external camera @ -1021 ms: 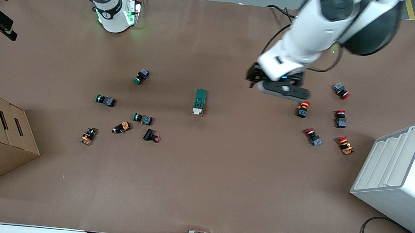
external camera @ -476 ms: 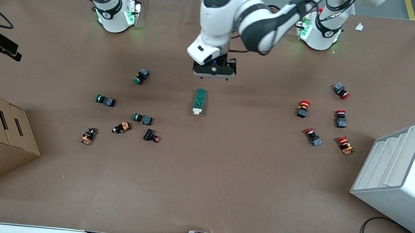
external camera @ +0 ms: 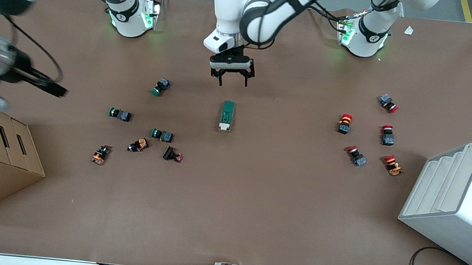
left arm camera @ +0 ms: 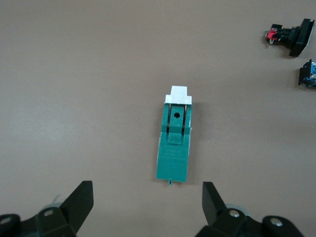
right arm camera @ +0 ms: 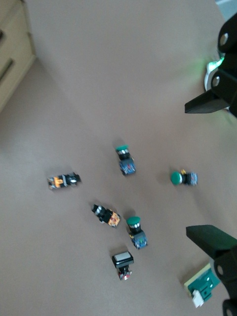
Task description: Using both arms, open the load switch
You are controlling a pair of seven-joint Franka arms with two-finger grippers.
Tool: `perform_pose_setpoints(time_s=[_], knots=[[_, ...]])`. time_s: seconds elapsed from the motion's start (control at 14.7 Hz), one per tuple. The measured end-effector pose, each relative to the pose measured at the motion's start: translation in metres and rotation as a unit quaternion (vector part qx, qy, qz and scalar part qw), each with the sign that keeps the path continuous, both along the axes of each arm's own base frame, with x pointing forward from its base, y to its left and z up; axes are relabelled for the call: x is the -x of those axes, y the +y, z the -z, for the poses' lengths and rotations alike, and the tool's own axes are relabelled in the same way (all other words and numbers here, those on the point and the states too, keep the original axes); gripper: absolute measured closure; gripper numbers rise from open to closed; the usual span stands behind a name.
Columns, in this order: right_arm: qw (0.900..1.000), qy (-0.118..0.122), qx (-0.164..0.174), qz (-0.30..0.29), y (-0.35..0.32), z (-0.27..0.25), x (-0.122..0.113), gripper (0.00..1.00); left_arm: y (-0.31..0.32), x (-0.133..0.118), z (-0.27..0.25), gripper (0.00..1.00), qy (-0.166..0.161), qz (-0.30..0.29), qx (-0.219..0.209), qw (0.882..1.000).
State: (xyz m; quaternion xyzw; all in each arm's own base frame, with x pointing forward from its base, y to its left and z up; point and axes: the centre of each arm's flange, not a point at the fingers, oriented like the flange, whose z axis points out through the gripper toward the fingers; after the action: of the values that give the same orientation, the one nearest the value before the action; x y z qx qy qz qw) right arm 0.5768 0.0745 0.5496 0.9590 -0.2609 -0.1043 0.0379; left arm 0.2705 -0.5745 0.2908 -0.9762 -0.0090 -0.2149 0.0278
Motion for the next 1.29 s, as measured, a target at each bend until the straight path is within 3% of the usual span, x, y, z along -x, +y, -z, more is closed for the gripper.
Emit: perform_pose_setpoints(time_s=[0.27, 0.48, 0.82, 1.02, 1.29], knots=[[0.995, 0.015, 0.003, 0.095, 0.09, 0.057, -0.013, 0.0, 0.001, 0.032, 0.062, 0.02, -0.095, 0.012, 0.01, 0.995], [0.987, 0.013, 0.019, 0.156, 0.15, 0.108, -0.019, 0.0, 0.011, 0.049, 0.11, 0.03, -0.152, 0.037, 0.035, 0.987], [0.973, 0.032, 0.054, 0.223, 0.21, 0.169, -0.014, 0.0, 0.021, 0.067, 0.145, 0.04, -0.212, 0.072, 0.028, 0.974], [0.965, 0.042, 0.072, 0.249, 0.235, 0.195, -0.013, 0.0, 0.023, 0.07, 0.16, 0.04, -0.263, 0.073, 0.031, 0.961], [0.957, 0.044, 0.086, 0.275, 0.266, 0.231, -0.01, 0.0, 0.021, 0.066, 0.176, 0.04, -0.282, 0.07, 0.035, 0.956]])
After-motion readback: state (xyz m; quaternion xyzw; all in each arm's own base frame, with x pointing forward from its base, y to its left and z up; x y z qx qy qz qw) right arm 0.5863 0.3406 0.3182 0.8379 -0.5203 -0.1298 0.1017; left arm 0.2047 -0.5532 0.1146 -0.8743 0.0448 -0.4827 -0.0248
